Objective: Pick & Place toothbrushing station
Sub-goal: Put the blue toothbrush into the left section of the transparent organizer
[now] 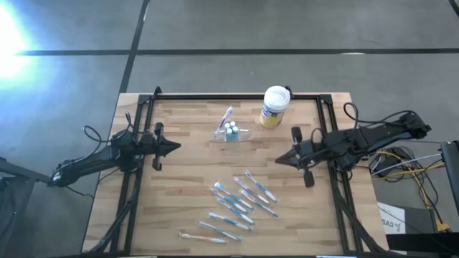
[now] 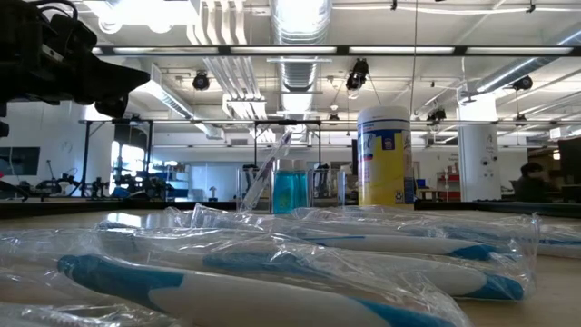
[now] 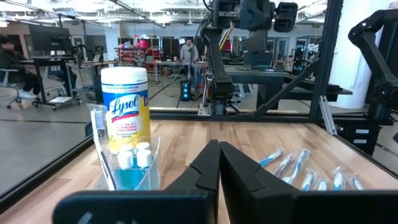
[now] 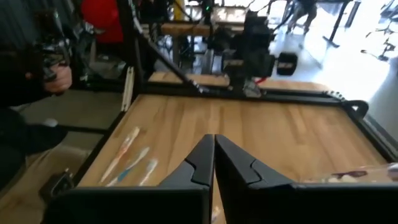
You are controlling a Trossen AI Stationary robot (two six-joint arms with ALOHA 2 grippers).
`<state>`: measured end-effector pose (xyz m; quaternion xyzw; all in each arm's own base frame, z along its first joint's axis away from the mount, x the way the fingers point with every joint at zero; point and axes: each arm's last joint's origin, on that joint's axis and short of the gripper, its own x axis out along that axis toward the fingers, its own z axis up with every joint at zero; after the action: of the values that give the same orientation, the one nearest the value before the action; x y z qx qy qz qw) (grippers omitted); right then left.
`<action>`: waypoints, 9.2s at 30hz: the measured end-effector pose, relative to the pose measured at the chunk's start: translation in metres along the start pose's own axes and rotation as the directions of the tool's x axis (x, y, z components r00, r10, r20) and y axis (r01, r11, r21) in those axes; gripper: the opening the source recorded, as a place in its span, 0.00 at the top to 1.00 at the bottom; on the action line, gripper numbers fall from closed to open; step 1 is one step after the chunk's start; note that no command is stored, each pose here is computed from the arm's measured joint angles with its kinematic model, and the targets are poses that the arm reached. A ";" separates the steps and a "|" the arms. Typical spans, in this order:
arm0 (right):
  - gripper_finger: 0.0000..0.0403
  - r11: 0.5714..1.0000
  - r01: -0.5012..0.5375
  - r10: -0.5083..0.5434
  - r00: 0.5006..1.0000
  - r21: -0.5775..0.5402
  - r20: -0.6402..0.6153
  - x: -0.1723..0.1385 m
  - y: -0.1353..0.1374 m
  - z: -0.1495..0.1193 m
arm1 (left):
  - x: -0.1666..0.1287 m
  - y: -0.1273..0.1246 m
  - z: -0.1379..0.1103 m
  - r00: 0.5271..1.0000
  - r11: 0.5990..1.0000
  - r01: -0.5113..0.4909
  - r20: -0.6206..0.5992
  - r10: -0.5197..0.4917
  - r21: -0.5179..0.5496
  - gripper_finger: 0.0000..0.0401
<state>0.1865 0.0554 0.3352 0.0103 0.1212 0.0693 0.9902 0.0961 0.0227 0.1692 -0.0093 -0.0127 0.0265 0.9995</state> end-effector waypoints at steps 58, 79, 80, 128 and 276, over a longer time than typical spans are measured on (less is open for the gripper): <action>0.57 0.870 0.492 -0.251 0.392 -0.028 -0.885 0.180 0.031 -0.137 | 0.000 0.000 0.000 1.000 0.990 0.015 -0.004 -0.016 -0.143 0.92; 0.51 0.866 0.488 -0.130 0.428 0.108 -0.894 0.174 0.019 -0.173 | 0.000 -0.001 0.000 1.000 0.989 0.018 -0.008 -0.019 -0.145 0.91; 0.51 0.870 0.481 -0.130 0.428 0.104 -0.894 0.174 0.019 -0.173 | 0.000 -0.001 0.000 1.000 0.989 0.018 -0.008 -0.019 -0.145 0.91; 0.97 0.993 0.116 -0.115 0.990 -0.004 0.081 0.071 0.003 -0.106 | 0.000 0.000 -0.001 1.000 0.976 0.010 -0.009 -0.012 -0.217 0.93; 0.97 0.928 0.372 -0.327 0.809 0.005 0.488 -0.037 -0.040 -0.151 | 0.404 0.009 0.127 0.960 0.959 0.278 0.024 -0.279 0.052 0.43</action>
<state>0.1201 0.0114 0.1956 -0.0403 -0.1318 -0.1135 0.9839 0.4955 0.0550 0.3064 0.0172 -0.0288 -0.1138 0.9929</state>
